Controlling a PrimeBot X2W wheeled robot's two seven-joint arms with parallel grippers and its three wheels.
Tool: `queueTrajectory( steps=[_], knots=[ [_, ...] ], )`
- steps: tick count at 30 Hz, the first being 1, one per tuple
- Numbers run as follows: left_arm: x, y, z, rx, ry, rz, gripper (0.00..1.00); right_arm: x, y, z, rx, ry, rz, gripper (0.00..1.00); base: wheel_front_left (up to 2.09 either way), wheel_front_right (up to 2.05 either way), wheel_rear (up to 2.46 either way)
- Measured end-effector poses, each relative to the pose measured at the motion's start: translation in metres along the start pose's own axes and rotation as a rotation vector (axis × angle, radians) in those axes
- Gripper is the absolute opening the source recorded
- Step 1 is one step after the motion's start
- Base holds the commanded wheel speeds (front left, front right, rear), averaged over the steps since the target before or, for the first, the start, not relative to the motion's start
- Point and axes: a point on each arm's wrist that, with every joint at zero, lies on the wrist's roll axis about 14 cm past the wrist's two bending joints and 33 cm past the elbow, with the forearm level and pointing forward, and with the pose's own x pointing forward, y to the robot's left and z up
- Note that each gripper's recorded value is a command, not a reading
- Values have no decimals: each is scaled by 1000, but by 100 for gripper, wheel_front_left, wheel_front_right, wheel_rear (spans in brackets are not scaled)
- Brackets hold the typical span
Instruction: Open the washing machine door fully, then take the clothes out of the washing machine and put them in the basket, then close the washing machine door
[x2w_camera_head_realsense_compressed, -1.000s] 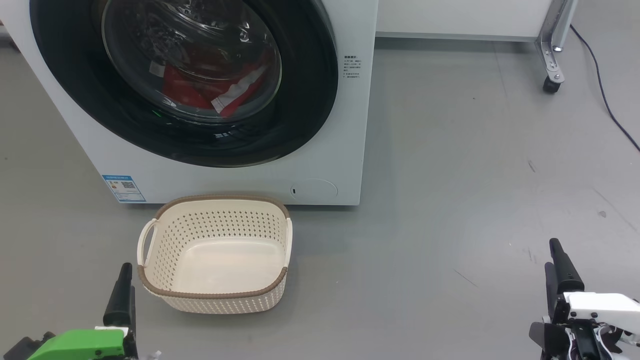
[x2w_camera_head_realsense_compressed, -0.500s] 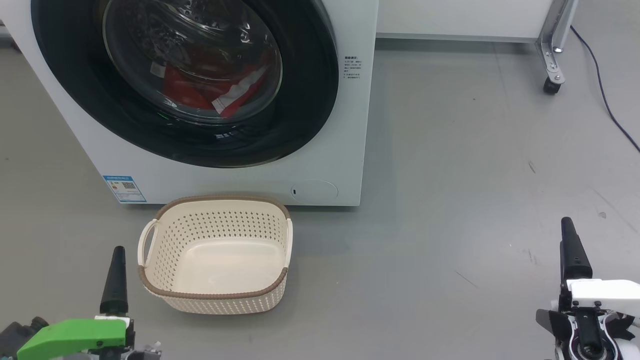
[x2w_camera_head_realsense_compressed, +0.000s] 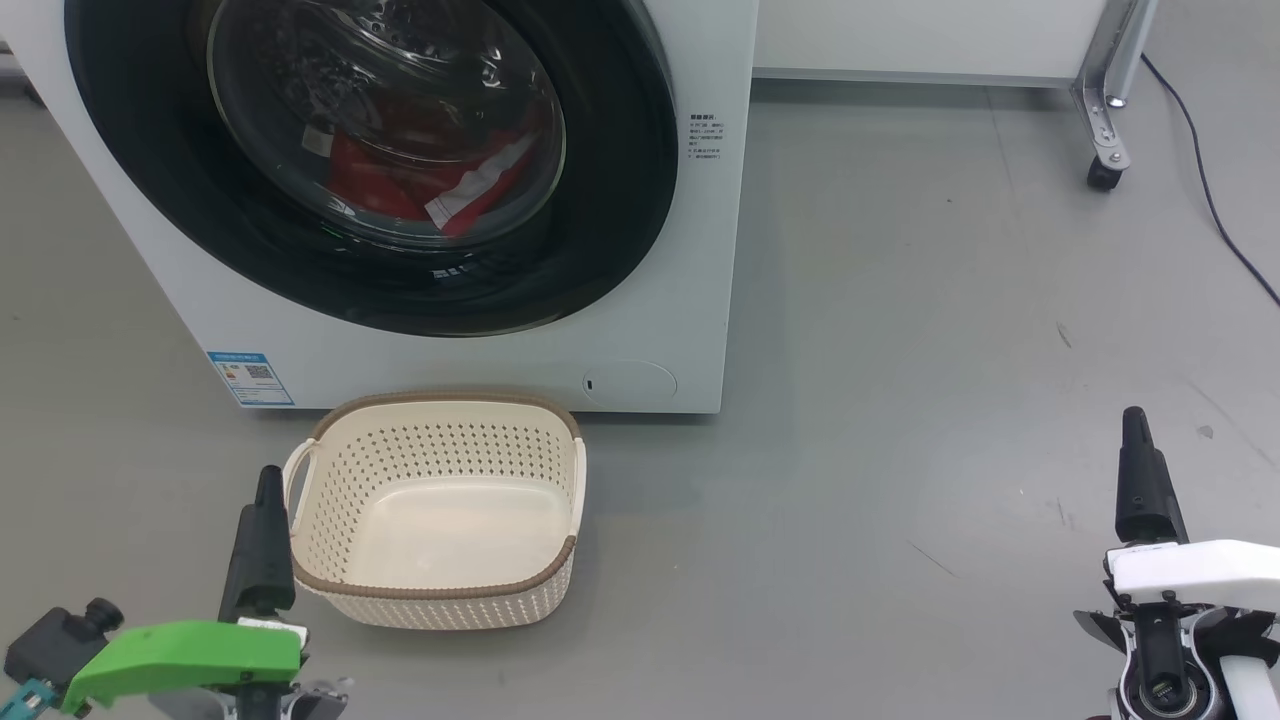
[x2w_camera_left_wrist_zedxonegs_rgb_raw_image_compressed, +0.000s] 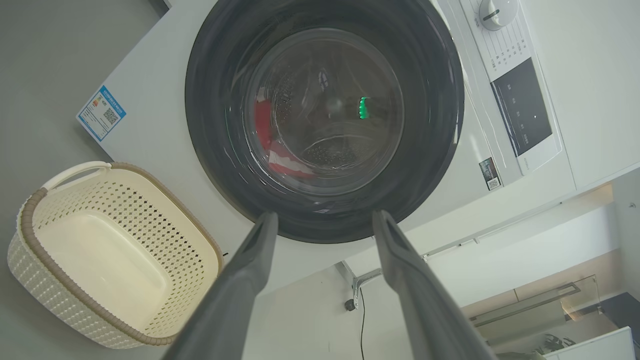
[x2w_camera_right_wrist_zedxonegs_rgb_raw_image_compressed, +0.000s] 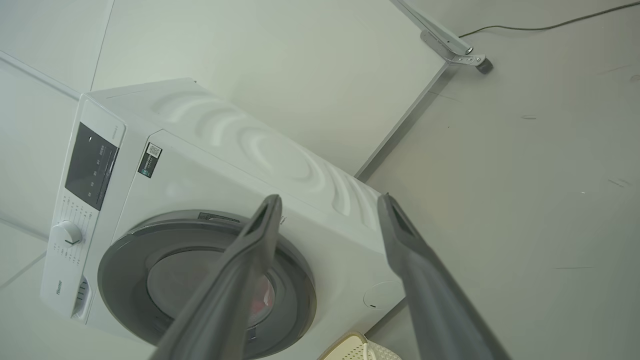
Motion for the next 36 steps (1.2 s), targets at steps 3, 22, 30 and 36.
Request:
queueTrajectory(
  steps=[3, 22, 30, 36],
  knots=[
    [0, -6, -6, 80, 18, -23, 100, 0, 2, -1, -69, 8, 8, 100, 0, 0, 0],
    [-6, -23, -43, 561, 110, -134, 100, -4, 16, -25, -455, 72, 86, 100, 0, 0, 0],
    [-10, -15, -52, 740, 125, -124, 100, -7, 19, -36, -637, 104, 121, 100, 0, 0, 0],
    [-12, -18, -58, 858, 121, -150, 100, -11, 19, -46, -766, 131, 152, 100, 0, 0, 0]
  ],
)
